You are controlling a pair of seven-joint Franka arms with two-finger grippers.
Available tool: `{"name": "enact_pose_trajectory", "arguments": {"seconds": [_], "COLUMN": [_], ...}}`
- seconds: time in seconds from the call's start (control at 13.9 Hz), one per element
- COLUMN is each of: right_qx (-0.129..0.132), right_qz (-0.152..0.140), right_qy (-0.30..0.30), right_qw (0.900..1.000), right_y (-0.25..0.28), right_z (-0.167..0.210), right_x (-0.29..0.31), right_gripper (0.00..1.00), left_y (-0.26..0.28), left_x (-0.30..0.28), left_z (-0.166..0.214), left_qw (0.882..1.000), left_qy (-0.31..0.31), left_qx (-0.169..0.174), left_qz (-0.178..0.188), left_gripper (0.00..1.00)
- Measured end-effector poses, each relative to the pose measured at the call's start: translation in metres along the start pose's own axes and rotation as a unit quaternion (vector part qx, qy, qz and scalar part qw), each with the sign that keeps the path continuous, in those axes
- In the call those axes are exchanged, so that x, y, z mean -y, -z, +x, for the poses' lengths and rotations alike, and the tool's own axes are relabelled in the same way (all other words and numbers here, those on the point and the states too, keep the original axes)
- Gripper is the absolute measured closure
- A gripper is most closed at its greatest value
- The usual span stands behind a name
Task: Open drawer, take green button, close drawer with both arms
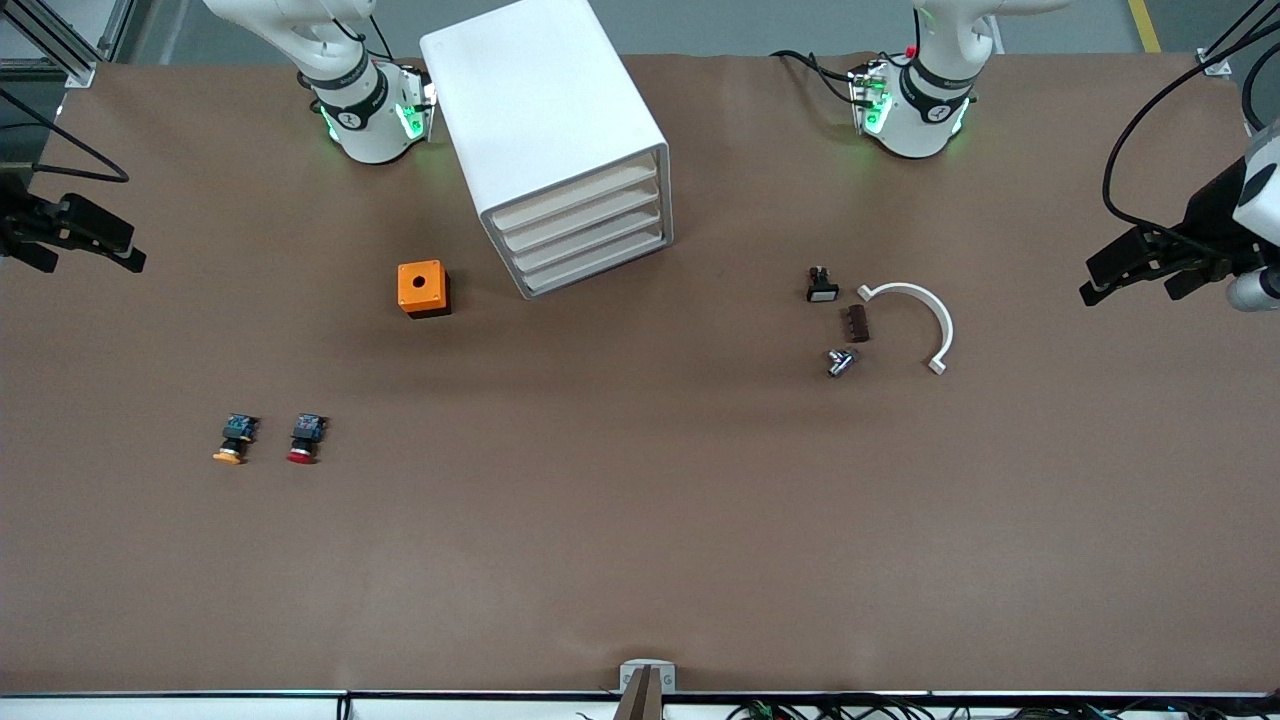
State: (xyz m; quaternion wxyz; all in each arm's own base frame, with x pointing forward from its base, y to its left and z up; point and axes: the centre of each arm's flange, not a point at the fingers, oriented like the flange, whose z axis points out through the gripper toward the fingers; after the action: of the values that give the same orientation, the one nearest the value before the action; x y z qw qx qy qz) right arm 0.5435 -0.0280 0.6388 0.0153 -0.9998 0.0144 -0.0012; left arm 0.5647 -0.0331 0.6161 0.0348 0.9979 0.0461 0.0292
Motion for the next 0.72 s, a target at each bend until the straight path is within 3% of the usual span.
{"name": "enact_pose_trajectory", "arguments": {"seconds": [0.43,0.72], "right_qx": [0.002,0.002], "right_qz": [0.0,0.0], "right_qy": [-0.001,-0.001], "right_qw": [1.0,1.0], "right_y": [-0.002,-0.002], "right_z": [0.0,0.0], "right_x": [-0.001,-0.002], "right_gripper": [0.0,0.0], "left_y": [-0.102,-0.167], "left_x": [-0.002,-0.052], "left_z": [0.027,0.028], "left_qw": [0.996,0.989], "left_qy": [0.001,-0.004], "left_qx": [0.093,0.148], "left_qz": [0.011,0.024], "left_gripper": [0.0,0.0]}}
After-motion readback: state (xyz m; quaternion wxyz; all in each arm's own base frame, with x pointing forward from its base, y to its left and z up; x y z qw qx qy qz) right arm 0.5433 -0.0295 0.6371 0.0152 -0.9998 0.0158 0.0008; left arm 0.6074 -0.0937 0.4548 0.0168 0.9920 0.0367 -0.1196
